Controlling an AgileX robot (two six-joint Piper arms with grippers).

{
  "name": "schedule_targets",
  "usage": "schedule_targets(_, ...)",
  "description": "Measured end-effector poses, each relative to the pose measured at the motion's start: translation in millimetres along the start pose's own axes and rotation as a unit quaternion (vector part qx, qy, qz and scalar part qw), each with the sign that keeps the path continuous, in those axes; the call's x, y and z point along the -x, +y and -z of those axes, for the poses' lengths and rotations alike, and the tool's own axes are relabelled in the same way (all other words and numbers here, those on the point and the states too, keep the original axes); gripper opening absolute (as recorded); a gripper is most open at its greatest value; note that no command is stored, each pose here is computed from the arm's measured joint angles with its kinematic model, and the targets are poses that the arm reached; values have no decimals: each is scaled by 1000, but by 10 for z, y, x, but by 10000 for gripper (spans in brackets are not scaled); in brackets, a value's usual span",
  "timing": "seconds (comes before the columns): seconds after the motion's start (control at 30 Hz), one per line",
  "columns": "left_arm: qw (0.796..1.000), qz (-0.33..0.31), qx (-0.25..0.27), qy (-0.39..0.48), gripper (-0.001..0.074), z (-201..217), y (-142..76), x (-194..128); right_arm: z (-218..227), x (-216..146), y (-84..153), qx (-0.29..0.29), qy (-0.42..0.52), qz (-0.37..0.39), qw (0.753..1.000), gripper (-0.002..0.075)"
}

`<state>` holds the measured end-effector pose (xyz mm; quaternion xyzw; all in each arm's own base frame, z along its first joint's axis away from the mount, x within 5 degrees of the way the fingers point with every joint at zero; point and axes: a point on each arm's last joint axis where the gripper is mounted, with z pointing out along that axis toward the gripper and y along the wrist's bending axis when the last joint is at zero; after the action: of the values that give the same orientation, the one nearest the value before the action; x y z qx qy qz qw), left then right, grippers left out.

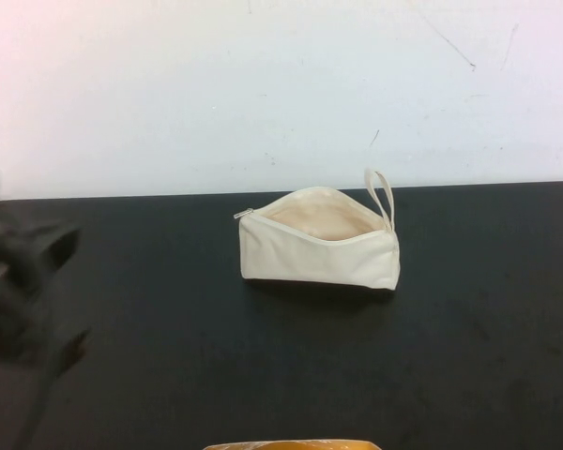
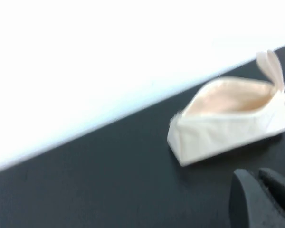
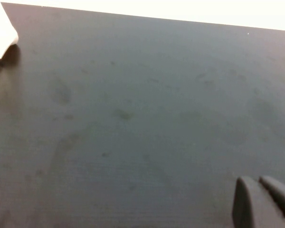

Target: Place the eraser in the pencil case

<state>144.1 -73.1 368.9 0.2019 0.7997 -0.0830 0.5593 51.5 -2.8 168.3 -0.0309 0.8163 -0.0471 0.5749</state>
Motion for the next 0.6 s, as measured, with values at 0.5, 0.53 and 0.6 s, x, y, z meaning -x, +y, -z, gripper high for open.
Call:
schedule_targets(0.5,990,71,102,-66,-1,809,230,-1066,0,0,0,0,0,-8,1000,-1)
schedule_targets(0.53,988,82,110,-71,-1,827,230,-1147,0,0,0,0,0,-8,1000,-1)
schedule_targets(0.6,984,94,123,-83,-1,856,220,-1265,0,0,0,0,0,-8,1000,-1)
